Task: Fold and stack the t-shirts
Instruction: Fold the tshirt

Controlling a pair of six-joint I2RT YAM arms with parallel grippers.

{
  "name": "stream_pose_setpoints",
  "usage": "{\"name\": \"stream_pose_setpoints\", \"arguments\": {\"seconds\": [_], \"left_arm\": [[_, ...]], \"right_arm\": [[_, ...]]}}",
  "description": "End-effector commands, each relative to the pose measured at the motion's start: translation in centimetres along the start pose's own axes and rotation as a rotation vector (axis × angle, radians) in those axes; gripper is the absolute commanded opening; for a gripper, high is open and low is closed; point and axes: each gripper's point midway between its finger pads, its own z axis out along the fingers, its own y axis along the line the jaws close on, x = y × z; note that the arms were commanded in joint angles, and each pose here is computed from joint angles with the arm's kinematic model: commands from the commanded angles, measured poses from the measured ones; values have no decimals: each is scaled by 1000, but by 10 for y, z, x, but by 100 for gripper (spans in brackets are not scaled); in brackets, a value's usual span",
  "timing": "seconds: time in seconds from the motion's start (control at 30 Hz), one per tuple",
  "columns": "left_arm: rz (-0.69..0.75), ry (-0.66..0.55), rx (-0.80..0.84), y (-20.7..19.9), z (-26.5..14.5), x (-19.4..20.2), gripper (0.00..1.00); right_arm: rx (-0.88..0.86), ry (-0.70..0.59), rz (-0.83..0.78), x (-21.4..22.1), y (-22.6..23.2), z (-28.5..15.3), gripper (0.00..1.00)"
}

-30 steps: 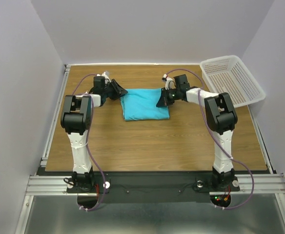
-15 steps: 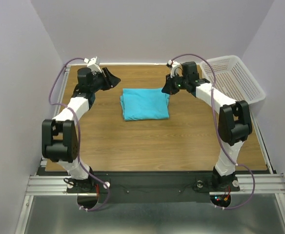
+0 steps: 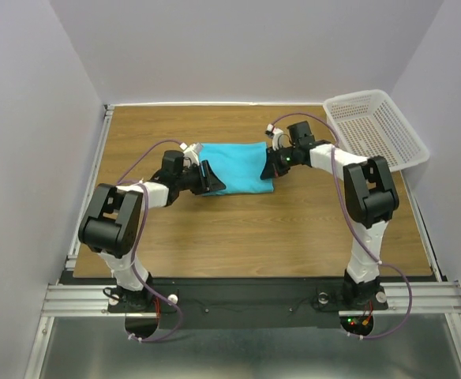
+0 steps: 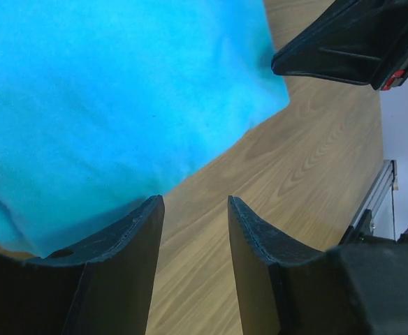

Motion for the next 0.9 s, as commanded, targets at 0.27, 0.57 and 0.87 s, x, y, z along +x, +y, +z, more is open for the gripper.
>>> {"name": "stream_pose_setpoints", "arguments": {"seconds": [0.27,0.57,0.87], "left_arm": [[20,-46,-16,19,14,-8,51],[113,-301,-60,-37,-56,-74,69],[-69,-215,-196,13,-62,-40,78]], "right_arm": [[66,101,5,41,-22,6,1],[147,-166,-235,-75,16,-83,15],[350,-178,-353,-49,9,-140,69]]}}
